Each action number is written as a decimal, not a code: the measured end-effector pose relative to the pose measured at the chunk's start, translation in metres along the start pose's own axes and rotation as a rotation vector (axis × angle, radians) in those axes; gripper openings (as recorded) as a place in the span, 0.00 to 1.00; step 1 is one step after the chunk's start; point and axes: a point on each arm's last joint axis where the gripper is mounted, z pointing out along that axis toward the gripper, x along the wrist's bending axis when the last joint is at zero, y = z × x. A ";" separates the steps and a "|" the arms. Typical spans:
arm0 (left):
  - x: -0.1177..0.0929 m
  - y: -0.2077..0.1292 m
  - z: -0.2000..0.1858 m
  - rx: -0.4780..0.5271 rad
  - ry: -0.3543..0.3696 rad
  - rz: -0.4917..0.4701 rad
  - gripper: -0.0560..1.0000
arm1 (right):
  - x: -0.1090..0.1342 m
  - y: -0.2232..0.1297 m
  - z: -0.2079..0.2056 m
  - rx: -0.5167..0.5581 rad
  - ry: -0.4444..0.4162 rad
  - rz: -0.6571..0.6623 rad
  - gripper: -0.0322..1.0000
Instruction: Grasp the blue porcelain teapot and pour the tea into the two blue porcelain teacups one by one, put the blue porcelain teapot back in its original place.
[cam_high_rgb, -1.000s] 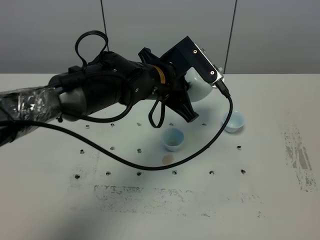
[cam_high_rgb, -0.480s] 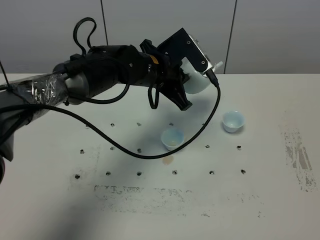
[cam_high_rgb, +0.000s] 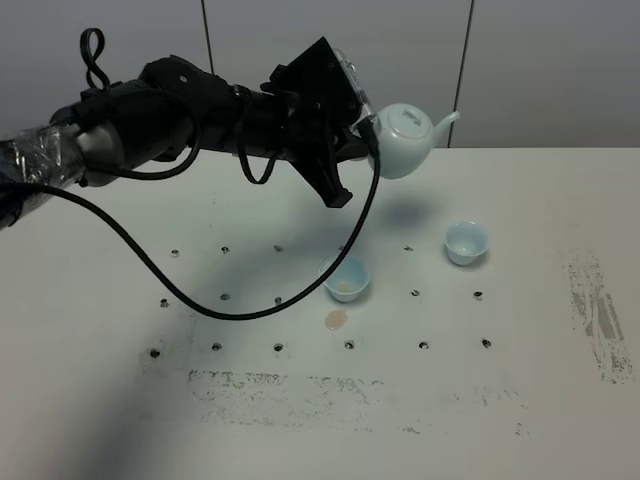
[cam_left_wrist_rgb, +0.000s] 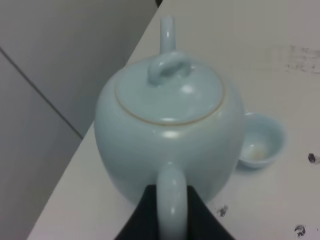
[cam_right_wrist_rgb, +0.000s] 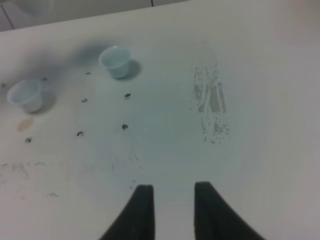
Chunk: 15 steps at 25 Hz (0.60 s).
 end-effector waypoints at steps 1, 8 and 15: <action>0.001 0.000 -0.001 -0.012 -0.006 0.026 0.15 | 0.000 0.000 0.000 0.000 0.000 0.000 0.24; 0.004 0.000 -0.003 -0.042 -0.001 0.175 0.15 | 0.000 0.000 0.000 0.000 0.000 0.000 0.24; 0.016 -0.003 0.015 -0.092 0.014 0.209 0.15 | 0.000 0.000 0.000 0.000 0.000 0.000 0.24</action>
